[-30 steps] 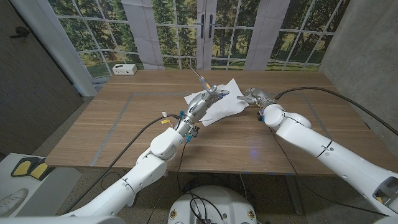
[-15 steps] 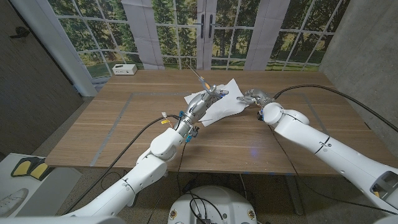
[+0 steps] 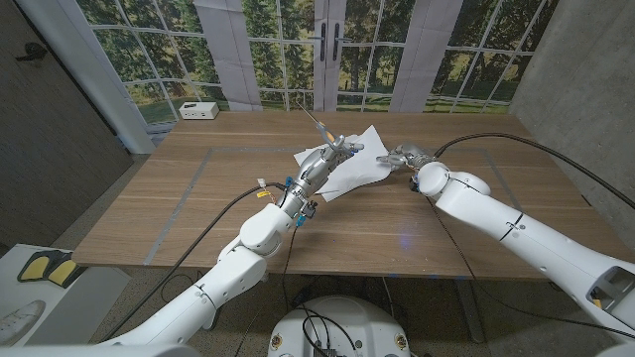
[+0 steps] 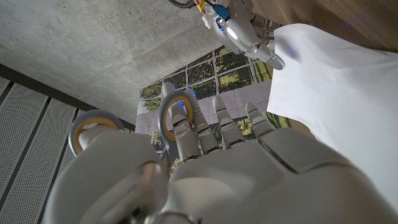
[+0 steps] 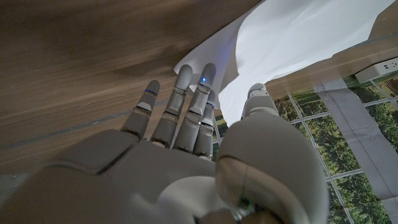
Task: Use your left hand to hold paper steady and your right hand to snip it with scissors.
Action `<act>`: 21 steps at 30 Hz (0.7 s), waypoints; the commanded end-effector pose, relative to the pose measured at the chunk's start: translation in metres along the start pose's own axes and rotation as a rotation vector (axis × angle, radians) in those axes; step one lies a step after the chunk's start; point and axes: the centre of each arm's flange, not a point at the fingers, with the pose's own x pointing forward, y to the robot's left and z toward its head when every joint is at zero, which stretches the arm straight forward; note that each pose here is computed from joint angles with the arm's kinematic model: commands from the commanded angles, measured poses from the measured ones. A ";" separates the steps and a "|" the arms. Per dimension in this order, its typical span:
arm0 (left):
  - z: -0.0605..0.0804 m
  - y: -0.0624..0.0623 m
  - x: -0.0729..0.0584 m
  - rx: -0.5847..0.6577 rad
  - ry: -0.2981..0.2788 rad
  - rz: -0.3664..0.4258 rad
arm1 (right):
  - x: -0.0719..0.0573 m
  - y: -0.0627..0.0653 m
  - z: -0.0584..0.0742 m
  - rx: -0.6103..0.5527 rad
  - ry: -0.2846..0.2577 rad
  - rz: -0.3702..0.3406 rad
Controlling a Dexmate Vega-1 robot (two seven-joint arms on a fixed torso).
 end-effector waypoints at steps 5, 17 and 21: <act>0.002 -0.001 -0.002 0.007 -0.005 0.002 | 0.005 0.004 0.002 -0.036 0.007 0.037; 0.003 -0.004 -0.002 0.010 -0.008 -0.002 | 0.001 0.003 0.001 -0.018 -0.009 0.019; 0.003 -0.005 -0.002 0.012 -0.008 -0.002 | -0.001 0.004 0.001 -0.010 -0.019 0.021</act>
